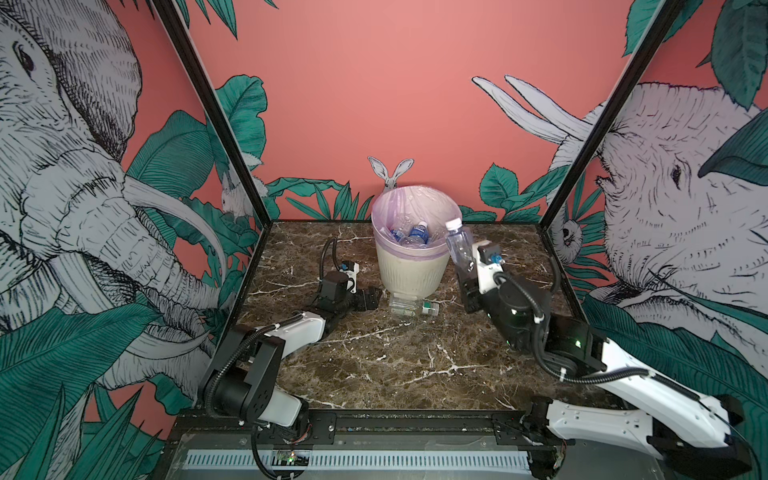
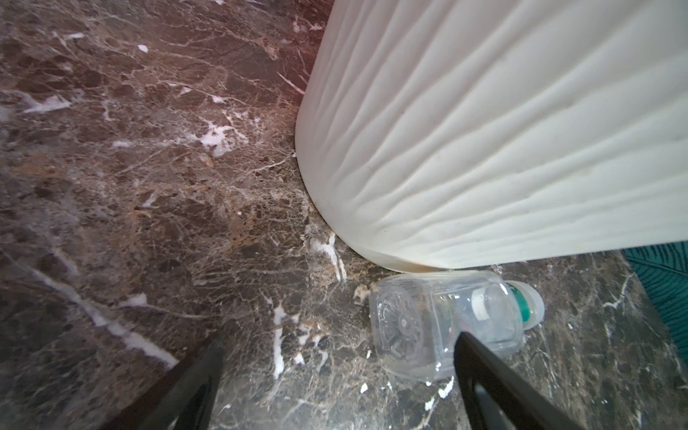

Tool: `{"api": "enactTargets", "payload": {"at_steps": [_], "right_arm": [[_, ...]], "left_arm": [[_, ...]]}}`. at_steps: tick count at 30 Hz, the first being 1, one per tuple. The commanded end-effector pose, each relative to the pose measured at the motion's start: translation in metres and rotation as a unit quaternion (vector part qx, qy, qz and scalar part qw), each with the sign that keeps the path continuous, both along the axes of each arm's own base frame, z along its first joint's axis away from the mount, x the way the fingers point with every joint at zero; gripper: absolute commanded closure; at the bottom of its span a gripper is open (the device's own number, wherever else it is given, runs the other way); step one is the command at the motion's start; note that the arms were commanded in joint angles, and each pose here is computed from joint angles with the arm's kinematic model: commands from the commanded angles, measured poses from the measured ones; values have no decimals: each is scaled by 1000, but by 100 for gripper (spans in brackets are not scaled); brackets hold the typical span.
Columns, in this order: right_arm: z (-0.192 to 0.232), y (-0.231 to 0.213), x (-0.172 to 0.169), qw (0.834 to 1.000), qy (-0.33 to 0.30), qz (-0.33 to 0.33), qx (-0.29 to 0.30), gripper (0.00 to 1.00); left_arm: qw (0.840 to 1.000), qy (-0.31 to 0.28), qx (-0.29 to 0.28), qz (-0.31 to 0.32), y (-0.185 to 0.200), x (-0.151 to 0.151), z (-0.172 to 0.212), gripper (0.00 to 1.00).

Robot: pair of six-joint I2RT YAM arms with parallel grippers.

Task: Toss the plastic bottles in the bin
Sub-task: 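Lift the clear water bottle with the right gripper over the bin, then open the right gripper to drop the bottle into the bin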

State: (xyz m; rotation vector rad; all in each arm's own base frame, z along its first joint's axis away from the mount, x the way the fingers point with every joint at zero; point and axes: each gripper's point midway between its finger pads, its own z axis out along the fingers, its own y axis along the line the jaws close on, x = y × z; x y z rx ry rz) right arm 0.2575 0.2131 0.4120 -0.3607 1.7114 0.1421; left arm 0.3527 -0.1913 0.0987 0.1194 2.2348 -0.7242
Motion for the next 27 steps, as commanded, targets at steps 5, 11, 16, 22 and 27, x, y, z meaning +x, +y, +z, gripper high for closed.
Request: {"api": "enactTargets", "payload": {"at_steps": [5, 11, 16, 22, 27], "right_arm": [[75, 39, 112, 999, -22, -9, 22, 29], [69, 49, 164, 999, -14, -25, 28, 1], [89, 37, 151, 998, -30, -21, 45, 1], [87, 16, 124, 998, -32, -19, 48, 1], [59, 4, 103, 999, -16, -4, 28, 1]], "left_arm": [[1000, -14, -25, -5, -7, 8, 17, 3], [1000, -18, -22, -8, -7, 6, 22, 3], [999, -19, -25, -10, -7, 6, 23, 3], [999, -24, -25, -11, -7, 6, 26, 3], [999, -26, -21, -10, -6, 6, 26, 3]]}}
